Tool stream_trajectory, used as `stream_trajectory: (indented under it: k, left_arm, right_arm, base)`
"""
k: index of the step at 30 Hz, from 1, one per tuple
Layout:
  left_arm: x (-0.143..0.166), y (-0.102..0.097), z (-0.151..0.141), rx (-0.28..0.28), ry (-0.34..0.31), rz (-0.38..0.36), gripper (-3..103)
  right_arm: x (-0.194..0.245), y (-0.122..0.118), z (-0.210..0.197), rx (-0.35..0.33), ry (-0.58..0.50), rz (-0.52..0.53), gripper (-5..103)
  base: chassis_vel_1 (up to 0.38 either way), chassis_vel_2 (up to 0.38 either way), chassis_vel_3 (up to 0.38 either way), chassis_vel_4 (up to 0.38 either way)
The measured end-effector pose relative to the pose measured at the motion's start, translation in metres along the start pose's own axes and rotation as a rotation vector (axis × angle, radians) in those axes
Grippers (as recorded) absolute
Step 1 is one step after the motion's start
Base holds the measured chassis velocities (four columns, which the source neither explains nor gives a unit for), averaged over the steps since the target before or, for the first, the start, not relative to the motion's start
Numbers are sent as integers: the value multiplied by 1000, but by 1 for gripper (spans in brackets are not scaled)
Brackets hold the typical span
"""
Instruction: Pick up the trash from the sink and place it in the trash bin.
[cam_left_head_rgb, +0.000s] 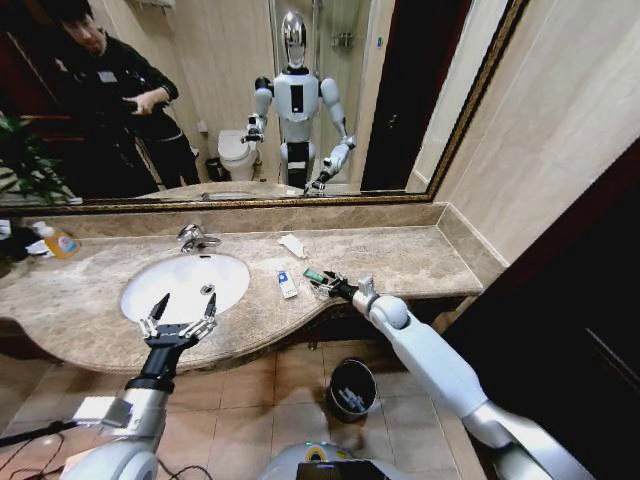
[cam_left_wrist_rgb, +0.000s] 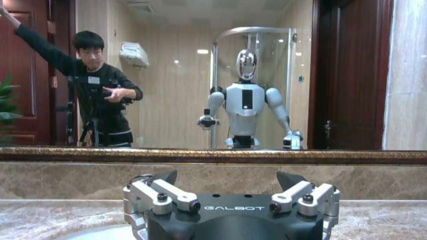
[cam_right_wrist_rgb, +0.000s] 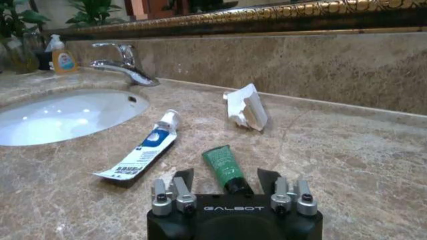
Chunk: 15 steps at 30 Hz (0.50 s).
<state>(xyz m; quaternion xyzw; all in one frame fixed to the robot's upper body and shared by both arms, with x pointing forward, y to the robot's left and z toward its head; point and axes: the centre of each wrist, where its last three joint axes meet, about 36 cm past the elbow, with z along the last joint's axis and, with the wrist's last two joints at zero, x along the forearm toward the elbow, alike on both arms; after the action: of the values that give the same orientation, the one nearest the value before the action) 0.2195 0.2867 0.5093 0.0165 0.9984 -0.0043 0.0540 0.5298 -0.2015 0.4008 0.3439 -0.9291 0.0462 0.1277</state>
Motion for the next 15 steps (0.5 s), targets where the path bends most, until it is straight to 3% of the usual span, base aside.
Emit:
stream_trajectory:
  k: [4,5,7,10,15]
  left_arm:
    - [0,0,0,0,0,0,100]
    - [0,0,0,0,0,0,100]
    - [0,0,0,0,0,0,100]
    - [0,0,0,0,0,0,100]
    - [0,0,0,0,0,0,100]
  right_arm:
    - [2,2,1,0,-1,2,56]
    - [4,2,1,-4,-1,4,44]
    - [5,2,2,-6,-1,5,44]
    - [9,4,4,-12,-3,8,28]
    - [18,9,4,-17,-10,8,20]
  base:
    - [0,0,0,0]
    - [0,0,0,0]
    - [0,0,0,0]
    - [0,0,0,0]
    - [0,0,0,0]
